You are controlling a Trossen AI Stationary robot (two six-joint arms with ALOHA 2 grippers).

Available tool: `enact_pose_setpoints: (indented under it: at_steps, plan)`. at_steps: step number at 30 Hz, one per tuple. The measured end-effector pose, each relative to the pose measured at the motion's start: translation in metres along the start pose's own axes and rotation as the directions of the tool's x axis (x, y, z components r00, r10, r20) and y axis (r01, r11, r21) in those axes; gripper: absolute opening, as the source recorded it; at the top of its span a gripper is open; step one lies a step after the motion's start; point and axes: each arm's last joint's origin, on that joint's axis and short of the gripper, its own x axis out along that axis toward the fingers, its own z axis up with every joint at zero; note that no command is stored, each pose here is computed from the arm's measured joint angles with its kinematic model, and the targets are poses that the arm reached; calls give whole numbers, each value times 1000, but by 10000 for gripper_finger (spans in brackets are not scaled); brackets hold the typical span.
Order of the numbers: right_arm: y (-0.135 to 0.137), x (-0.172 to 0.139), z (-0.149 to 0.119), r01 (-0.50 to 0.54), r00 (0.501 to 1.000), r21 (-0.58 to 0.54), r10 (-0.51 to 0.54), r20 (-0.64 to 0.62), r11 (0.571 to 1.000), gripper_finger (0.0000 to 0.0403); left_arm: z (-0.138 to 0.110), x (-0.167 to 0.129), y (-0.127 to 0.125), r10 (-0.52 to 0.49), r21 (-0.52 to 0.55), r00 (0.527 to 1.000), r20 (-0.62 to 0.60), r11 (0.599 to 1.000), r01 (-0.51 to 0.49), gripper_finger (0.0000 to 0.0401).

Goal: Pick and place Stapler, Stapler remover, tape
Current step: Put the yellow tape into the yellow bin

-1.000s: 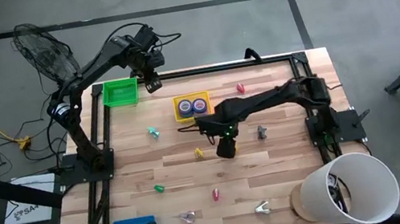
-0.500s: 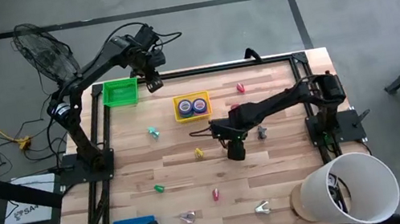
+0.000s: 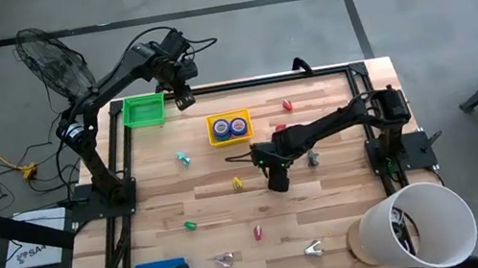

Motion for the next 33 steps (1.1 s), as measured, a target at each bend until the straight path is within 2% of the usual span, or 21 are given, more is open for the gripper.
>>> enact_pose_setpoints:
  at_steps: [10, 18, 23, 27, 33]
  plan:
    - [0, 1, 1, -6, 1000, -21, 6, 4, 1000, 34, 1, 0, 0, -1, -2, 1000, 14, 1000, 1, 113]
    - [-6, -2, 6, -42, 999, 44, 41, 15, 998, 33, 1, 0, 0, -2, -4, 1000, 14, 1000, 2, 113]
    - [-14, -23, 29, -54, 993, 41, 49, 104, 998, 33, 1, 0, 0, -2, -4, 1000, 14, 1000, 2, 113]
    - [-30, -42, 50, -29, 984, 69, 16, 178, 997, 33, 1, 0, 0, -2, -4, 1000, 14, 1000, 2, 113]
    - [-65, -68, 75, 5, 961, 187, -56, 270, 982, 33, 1, 0, 0, -3, -23, 1000, 14, 1000, 3, 113]
